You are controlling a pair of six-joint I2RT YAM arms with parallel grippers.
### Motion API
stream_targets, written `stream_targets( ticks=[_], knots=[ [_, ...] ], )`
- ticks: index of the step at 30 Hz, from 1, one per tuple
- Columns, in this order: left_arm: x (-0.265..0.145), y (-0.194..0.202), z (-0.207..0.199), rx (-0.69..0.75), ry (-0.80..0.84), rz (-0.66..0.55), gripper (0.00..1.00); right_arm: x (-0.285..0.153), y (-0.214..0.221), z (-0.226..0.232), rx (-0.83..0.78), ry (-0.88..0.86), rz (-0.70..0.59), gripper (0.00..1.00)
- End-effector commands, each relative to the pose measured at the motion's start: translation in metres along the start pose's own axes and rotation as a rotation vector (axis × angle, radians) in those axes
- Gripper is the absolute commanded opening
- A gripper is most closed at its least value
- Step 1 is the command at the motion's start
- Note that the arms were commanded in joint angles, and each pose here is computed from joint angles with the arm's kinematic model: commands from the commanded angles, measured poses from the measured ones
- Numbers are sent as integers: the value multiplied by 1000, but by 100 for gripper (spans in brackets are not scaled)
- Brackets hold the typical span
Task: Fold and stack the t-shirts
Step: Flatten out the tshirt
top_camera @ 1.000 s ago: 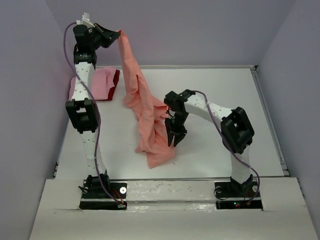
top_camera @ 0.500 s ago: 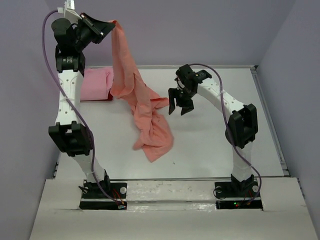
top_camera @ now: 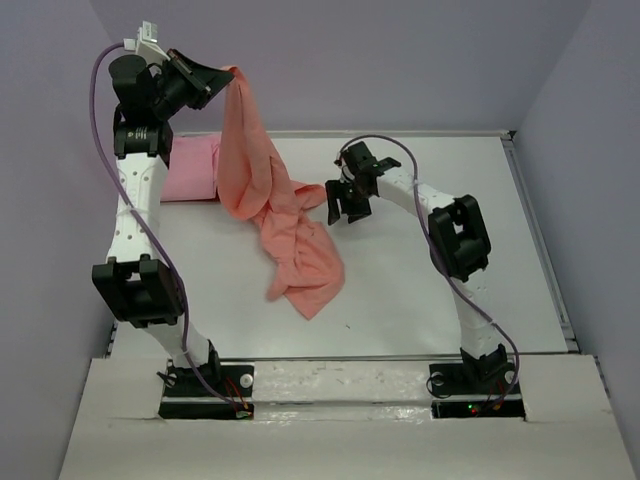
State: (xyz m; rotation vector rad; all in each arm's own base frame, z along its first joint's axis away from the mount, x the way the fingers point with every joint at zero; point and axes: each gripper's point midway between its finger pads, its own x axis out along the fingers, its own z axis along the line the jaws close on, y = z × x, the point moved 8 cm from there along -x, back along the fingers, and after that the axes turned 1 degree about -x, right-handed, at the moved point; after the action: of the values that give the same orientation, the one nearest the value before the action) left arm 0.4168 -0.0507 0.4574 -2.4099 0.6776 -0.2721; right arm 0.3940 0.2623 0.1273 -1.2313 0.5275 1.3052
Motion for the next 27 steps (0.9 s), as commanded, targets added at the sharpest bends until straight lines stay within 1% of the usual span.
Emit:
stream_targets(
  ticks=[1, 2, 3, 5, 6, 10, 18, 27],
  knots=[
    [-5, 0, -25, 71, 82, -6, 0, 2, -54, 8, -49, -103, -208, 69],
    [-3, 2, -25, 70, 80, -1, 0, 0, -66, 7, -54, -114, -243, 69],
    [-2, 3, -25, 70, 78, 2, 0, 12, -68, 5, -52, -114, -235, 69],
    [0, 6, -26, 72, 78, 10, 0, 17, -76, 7, -51, -128, -248, 69],
    [0, 7, -29, 75, 80, 12, 0, 14, -85, 10, -57, -140, -275, 69],
    [0, 7, -31, 87, 82, 9, 0, 30, -92, 5, -25, -157, -274, 68],
    [-5, 9, -32, 95, 53, 21, 0, 56, -90, 1, -3, -184, -258, 67],
    [-7, 6, -36, 109, 43, 22, 0, 75, -88, -14, 14, -147, -257, 68]
  ],
)
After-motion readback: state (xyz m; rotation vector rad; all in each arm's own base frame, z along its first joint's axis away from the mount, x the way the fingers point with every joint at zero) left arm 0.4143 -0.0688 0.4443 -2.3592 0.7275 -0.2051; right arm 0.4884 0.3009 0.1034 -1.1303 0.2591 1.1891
